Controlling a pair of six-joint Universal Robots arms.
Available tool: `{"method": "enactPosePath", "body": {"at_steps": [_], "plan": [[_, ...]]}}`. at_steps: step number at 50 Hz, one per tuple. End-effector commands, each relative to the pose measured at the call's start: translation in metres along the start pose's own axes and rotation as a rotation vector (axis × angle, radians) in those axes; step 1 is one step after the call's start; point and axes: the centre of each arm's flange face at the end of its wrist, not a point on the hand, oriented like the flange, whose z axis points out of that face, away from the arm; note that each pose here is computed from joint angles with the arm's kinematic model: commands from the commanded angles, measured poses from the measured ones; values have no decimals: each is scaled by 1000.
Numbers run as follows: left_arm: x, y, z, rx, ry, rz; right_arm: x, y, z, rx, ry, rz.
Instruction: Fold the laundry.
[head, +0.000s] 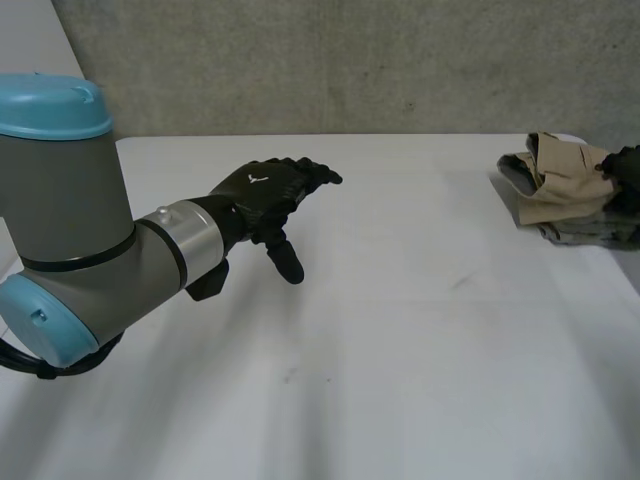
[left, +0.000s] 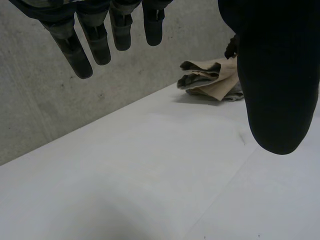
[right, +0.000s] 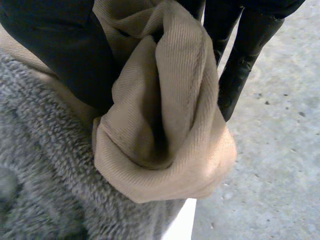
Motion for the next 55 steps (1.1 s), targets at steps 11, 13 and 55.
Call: {"method": "enactPosePath", "body": {"at_steps": [11, 13, 55], "plan": [[-1, 2, 2, -6, -2, -2, 24, -7, -33, -69, 16, -106], [-1, 0, 1, 0, -3, 0, 31, -19, -33, -58, 43, -108], [-57, -43, -76, 212, -430, -37, -173, -295, -172, 25, -16, 318]]}}
